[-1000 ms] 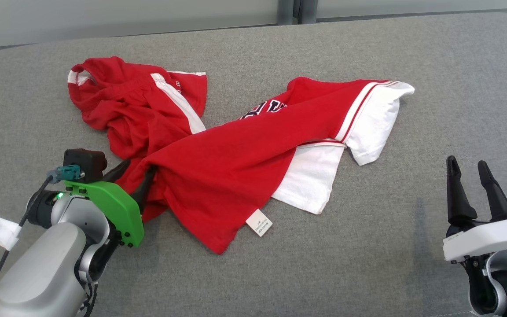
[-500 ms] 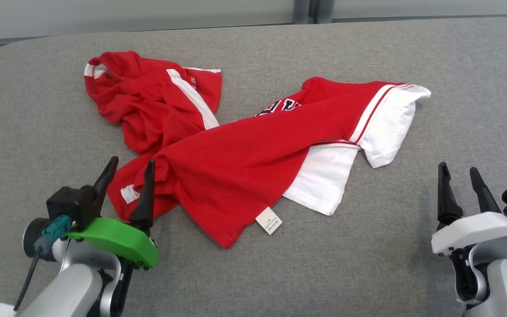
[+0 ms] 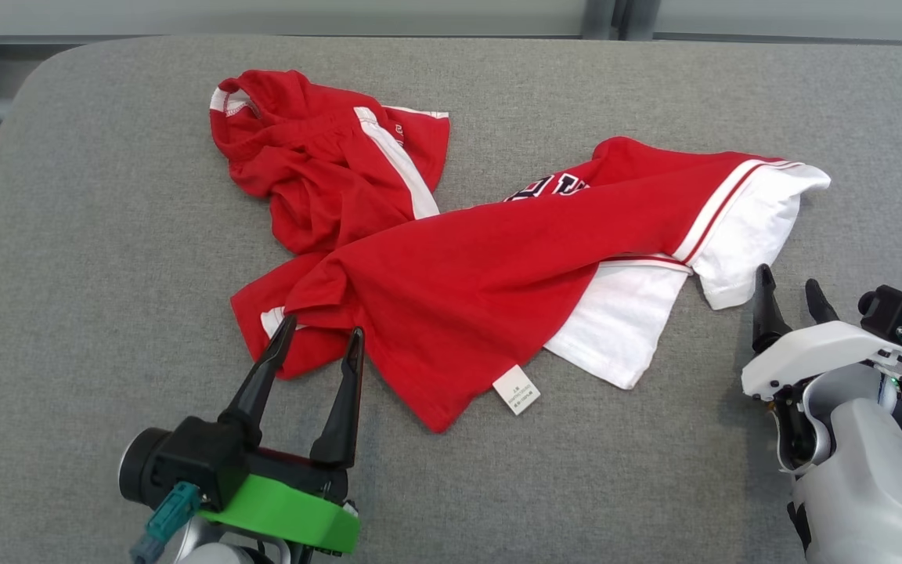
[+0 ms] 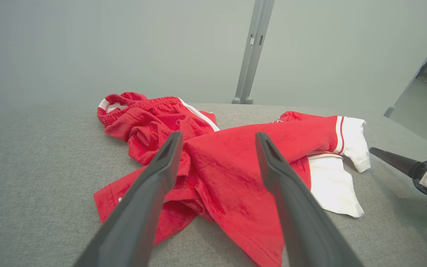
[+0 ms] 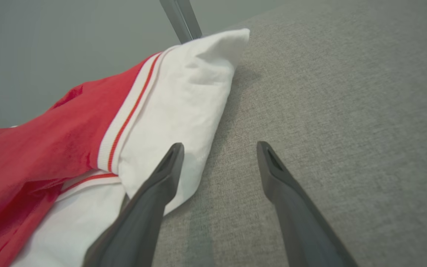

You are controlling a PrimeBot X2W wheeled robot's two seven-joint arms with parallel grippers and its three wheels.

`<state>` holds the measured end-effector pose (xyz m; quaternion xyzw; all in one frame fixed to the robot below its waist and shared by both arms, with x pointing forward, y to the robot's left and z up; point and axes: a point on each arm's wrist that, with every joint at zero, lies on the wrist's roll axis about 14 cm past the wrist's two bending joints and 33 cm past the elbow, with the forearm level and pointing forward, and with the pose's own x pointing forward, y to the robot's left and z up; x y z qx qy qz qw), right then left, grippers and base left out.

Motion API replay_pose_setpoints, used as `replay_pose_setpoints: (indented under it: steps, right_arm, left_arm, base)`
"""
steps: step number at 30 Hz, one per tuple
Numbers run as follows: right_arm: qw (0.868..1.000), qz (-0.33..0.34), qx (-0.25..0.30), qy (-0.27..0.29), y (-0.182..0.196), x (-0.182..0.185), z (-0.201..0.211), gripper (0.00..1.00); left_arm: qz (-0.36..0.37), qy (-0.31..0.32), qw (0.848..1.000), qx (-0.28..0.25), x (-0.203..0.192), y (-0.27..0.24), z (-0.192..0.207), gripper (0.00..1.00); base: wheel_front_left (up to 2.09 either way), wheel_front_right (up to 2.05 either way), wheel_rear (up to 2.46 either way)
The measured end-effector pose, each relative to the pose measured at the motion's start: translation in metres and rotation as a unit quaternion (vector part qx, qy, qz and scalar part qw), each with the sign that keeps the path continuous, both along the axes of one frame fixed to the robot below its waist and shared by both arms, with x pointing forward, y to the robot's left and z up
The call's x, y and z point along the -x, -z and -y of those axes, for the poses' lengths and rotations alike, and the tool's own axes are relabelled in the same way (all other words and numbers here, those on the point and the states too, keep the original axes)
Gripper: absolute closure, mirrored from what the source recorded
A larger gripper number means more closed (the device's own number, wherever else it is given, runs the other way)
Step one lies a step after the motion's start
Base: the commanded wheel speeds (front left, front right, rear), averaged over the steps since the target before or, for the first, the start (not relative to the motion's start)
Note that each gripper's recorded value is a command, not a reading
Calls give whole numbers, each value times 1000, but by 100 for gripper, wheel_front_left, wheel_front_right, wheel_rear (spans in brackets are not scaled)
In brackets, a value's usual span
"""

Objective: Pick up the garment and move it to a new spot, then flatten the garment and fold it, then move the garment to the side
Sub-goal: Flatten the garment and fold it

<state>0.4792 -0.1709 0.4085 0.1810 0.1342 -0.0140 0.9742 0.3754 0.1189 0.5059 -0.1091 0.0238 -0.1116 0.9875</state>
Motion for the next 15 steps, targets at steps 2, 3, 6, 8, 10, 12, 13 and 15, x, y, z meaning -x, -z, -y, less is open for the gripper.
replay_pose_setpoints:
  steps: [2,3,6,8,10,12,13,15]
  right_arm:
    - [1000,-13,-4,-5,7,-2,-6,0]
    - [1000,-13,-4,-5,7,-2,-6,0]
    - [999,-31,-9,-13,15,-3,-14,0]
    - [999,-36,-17,-17,17,-6,-20,0]
    - [999,-38,-22,-22,18,-9,-26,20]
    - [998,-44,-35,-20,20,-11,-29,83]
    - [998,-44,-32,-23,21,-11,-29,100]
    - [999,-38,-19,-27,19,-14,-25,100]
  left_arm:
    - [2,-2,1000,-6,4,1,0,0]
    - [2,-2,1000,-6,4,1,0,0]
    - [7,-18,1000,-5,5,-1,-5,0]
    - [13,-30,999,-8,4,-3,-11,0]
    - [16,-36,999,-10,4,-3,-14,0]
    - [20,-40,999,-7,3,-4,-16,0]
    - [21,-40,999,-6,3,-4,-16,0]
    - [20,-43,999,-2,2,-2,-17,0]
  base:
    - [0,0,0]
    - [0,0,0]
    - [0,0,0]
    - [0,0,0]
    - [0,0,0]
    - [0,0,0]
    - [0,0,0]
    - [0,0,0]
